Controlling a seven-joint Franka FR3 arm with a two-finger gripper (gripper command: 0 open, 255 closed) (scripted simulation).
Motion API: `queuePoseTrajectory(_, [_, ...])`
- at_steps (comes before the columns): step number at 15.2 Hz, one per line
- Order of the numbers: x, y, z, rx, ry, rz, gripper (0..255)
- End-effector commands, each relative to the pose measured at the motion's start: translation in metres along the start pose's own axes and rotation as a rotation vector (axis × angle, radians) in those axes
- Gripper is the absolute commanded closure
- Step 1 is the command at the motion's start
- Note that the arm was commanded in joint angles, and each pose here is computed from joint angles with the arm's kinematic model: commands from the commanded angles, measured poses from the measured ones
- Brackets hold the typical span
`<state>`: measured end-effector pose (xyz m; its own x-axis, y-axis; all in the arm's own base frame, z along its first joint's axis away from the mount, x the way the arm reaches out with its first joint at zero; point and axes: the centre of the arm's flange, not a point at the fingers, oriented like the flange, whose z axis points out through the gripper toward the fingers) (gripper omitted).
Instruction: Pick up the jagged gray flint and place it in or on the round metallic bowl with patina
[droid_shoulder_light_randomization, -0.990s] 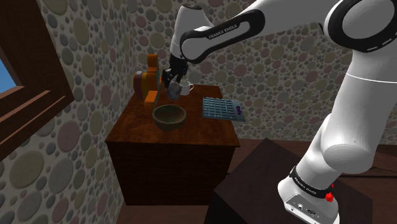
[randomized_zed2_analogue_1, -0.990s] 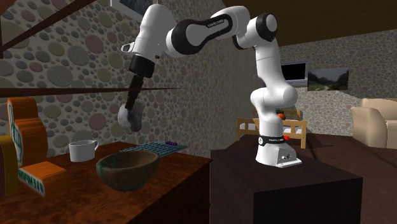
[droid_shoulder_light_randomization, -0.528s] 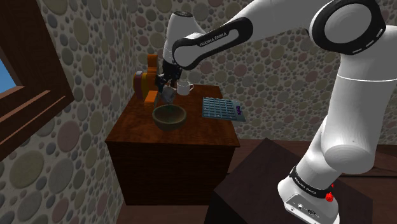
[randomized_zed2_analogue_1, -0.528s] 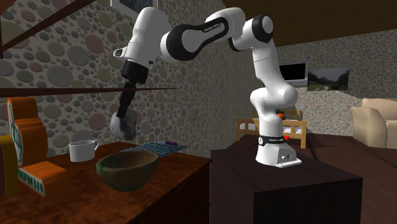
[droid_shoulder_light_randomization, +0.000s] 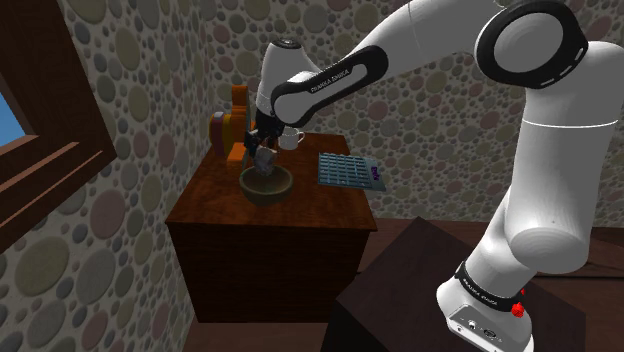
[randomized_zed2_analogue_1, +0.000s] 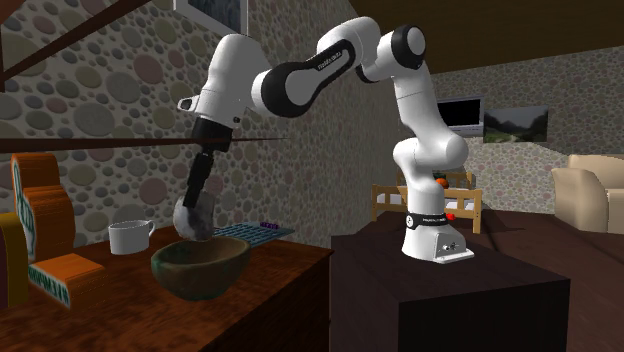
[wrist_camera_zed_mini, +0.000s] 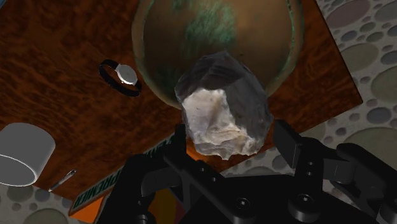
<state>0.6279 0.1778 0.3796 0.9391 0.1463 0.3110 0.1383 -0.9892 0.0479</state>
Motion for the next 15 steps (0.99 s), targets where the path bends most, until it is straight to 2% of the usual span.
queuePoseTrajectory(1, [-0.004,0.000,0.010,0.000,0.001,0.000,255])
queuePoseTrajectory(4, [-0.010,-0.001,0.027,0.000,0.001,0.000,255])
queuePoseTrajectory(12, [-0.010,-0.001,0.027,0.000,0.001,0.000,255])
queuePoseTrajectory(13, [-0.010,-0.001,0.027,0.000,0.001,0.000,0])
queuePoseTrajectory(15, [-0.010,-0.001,0.027,0.000,0.001,0.000,0])
